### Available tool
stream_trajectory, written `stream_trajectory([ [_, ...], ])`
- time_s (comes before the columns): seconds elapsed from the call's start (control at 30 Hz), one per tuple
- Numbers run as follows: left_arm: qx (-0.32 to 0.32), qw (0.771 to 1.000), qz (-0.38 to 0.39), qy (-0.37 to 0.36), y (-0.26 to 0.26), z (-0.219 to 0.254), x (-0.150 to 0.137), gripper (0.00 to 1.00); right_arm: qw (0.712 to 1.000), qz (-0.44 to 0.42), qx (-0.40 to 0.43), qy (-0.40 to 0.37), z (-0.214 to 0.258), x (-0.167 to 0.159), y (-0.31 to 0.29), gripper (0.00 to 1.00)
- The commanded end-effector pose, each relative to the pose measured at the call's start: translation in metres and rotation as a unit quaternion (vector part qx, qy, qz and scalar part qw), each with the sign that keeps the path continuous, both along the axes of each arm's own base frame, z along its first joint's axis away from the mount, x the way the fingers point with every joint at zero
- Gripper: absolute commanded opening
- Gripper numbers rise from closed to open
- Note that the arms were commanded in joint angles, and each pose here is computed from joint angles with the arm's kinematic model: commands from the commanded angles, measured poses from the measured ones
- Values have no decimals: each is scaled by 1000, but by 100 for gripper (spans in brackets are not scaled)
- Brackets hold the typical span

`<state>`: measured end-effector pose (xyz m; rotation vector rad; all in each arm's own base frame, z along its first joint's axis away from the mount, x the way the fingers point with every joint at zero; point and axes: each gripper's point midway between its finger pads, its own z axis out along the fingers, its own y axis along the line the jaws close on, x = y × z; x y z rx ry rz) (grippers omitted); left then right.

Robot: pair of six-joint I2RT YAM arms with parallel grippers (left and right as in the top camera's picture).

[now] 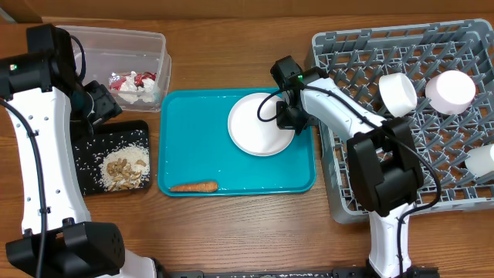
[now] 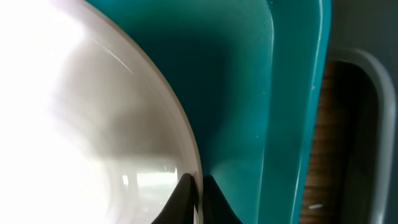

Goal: Sort waste into correct bins and load items into the dishwasher
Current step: 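Stand the white plate upright in the dish rack's left side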

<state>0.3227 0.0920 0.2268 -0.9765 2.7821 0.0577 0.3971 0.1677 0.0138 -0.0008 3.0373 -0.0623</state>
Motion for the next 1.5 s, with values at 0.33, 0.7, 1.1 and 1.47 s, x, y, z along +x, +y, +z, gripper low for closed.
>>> stream_trajectory([
  [0.33,-1,1000,9,-14,-1,7,0,69,981,30,-2,-189,168,4,-36,4],
  [0.7,0,1000,9,-18,-1,8,2,69,789,-225,-389,-419,334,-24,-201,4],
  [1.1,0,1000,9,-18,-1,8,2,70,803,-226,-395,-385,270,-19,-213,4],
  [1.47,0,1000,9,-18,-1,8,2,70,860,-195,-311,-356,199,-8,-192,4],
])
